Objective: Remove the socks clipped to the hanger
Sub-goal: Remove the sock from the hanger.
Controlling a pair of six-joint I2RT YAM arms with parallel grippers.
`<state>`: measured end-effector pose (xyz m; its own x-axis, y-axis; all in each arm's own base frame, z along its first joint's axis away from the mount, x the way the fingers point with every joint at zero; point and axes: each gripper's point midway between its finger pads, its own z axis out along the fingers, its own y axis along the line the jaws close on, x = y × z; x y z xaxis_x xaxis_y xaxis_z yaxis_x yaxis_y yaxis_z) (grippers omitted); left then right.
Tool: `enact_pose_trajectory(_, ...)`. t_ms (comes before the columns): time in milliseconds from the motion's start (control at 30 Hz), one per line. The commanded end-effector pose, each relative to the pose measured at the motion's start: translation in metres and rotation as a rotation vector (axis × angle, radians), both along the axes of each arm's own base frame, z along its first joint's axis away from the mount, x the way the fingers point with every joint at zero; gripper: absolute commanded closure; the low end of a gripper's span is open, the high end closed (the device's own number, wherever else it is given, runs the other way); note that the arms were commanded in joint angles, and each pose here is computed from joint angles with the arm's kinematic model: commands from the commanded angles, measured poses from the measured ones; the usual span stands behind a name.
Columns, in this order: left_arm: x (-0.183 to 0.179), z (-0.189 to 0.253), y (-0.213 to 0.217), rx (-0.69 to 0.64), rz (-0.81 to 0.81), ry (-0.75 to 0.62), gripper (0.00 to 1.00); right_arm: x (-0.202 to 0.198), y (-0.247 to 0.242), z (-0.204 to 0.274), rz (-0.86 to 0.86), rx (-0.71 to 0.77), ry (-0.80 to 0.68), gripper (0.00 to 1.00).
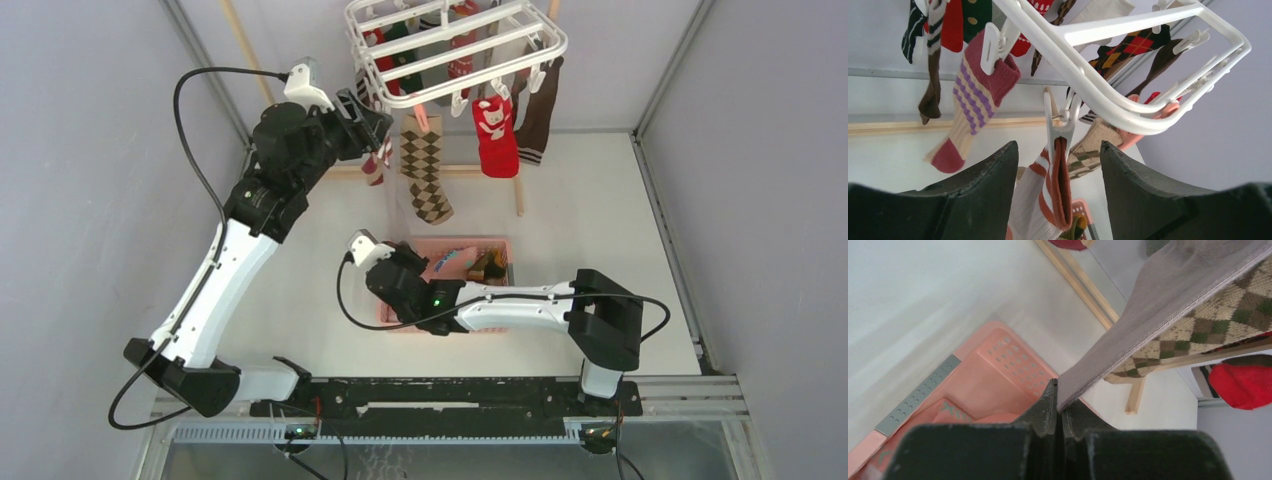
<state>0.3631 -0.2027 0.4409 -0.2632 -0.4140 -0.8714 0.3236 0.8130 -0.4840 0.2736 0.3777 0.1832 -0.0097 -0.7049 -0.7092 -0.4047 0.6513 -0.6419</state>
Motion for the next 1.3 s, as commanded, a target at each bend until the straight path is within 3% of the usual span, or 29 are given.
enact_pose_trajectory(0,-0.015,0.021,-0.001,-0.026,-0.038,-0.074,0.34,0.0,-0.004,0.018,-0.005,0.059,-0.009,0.96)
enact_pose_trajectory(1267,0.019,0.031,-0.019,0.031,0.041,-0.064,0.51,0.005,0.003,0.003,-0.007,0.061,0.021,0.96)
